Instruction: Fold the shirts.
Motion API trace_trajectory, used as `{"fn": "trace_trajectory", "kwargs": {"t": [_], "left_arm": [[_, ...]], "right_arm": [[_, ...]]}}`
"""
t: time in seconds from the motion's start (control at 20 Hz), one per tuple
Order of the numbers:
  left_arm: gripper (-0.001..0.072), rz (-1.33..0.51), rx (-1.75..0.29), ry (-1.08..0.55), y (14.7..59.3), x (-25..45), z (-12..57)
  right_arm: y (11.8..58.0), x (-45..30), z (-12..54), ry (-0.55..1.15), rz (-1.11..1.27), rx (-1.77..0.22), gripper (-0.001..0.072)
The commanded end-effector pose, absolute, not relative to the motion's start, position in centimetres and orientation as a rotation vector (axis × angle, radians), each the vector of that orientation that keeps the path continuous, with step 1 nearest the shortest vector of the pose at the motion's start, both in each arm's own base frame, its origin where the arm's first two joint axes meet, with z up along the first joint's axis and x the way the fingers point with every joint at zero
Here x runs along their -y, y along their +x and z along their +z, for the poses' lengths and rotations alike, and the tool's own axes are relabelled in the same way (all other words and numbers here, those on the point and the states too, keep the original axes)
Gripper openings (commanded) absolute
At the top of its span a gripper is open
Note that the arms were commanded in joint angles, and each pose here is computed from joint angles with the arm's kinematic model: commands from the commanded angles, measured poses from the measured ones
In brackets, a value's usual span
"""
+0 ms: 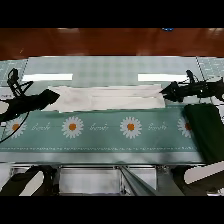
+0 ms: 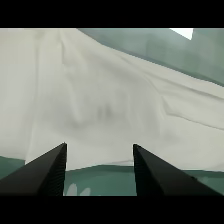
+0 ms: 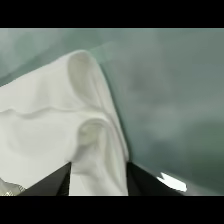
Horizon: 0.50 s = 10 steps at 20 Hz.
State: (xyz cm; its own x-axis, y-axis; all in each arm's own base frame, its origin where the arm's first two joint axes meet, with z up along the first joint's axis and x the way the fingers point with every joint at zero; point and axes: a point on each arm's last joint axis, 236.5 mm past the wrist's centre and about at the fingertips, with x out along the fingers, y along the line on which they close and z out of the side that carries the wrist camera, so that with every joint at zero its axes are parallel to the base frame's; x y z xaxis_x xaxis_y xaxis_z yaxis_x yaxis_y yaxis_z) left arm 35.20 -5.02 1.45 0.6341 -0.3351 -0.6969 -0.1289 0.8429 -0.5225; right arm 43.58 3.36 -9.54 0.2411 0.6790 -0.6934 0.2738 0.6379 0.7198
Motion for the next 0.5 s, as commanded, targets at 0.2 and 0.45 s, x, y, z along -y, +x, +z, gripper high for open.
{"fn": "trace_trajectory", "kwargs": {"t": [0.2, 0.45], "left_arm": [[0.0302, -0.139, -0.883, -0.581, 35.2, 5.6, 1.7], [0.0015, -0.315, -0.881, -0.449, 36.7, 9.6, 4.6]], "right_arm": [[45.2, -7.8, -9.3, 0.774, 0.467, -1.375, 0.0024], [44.3, -6.0, -3.2, 0.579, 0.455, -1.324, 0.0024]]}}
